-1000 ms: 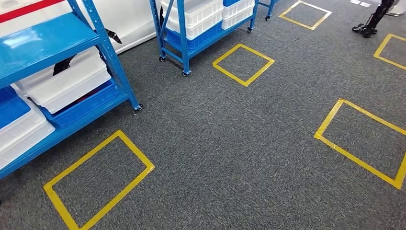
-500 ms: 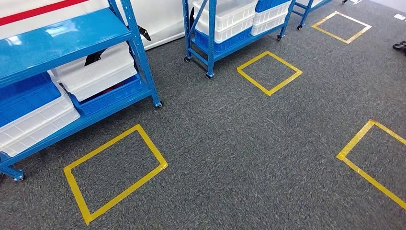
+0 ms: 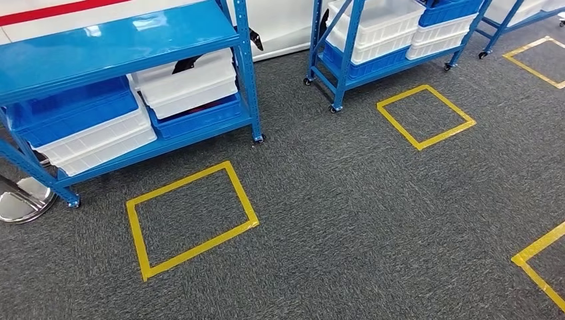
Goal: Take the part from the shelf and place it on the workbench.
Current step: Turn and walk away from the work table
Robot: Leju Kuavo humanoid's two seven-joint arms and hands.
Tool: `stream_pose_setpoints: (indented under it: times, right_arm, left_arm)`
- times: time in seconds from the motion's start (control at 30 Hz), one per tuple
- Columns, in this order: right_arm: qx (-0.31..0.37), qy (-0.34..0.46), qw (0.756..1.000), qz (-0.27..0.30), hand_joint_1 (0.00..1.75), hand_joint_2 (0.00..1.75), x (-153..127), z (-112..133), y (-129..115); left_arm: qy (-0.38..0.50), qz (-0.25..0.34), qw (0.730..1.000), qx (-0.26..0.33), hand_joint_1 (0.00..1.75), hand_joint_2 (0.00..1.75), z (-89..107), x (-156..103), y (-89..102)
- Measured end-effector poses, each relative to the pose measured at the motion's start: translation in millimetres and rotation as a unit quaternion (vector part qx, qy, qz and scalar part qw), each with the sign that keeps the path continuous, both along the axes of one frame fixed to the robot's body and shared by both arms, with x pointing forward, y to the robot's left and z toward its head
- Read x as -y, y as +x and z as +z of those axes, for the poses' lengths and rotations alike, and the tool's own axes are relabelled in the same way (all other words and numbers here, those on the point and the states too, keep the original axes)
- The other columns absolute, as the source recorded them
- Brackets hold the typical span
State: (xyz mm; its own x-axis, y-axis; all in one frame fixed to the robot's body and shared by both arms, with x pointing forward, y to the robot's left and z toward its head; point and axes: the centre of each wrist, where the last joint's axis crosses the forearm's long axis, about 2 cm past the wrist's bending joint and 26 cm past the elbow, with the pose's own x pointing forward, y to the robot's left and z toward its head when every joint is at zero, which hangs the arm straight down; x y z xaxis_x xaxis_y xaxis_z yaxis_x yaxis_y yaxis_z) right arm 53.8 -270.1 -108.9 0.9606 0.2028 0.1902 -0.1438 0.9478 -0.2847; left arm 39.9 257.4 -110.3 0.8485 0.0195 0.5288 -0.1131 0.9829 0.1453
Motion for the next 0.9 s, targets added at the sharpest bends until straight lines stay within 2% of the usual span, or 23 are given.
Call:
stream_pose_setpoints:
  times: [0.9]
  right_arm:
    - [-0.012,-0.003,1.0,0.003,0.0,0.0,0.2,-0.7,-5.9]
  left_arm:
    - [0.0,-0.004,1.0,0.003,0.0,0.0,0.2,0.7,1.1]
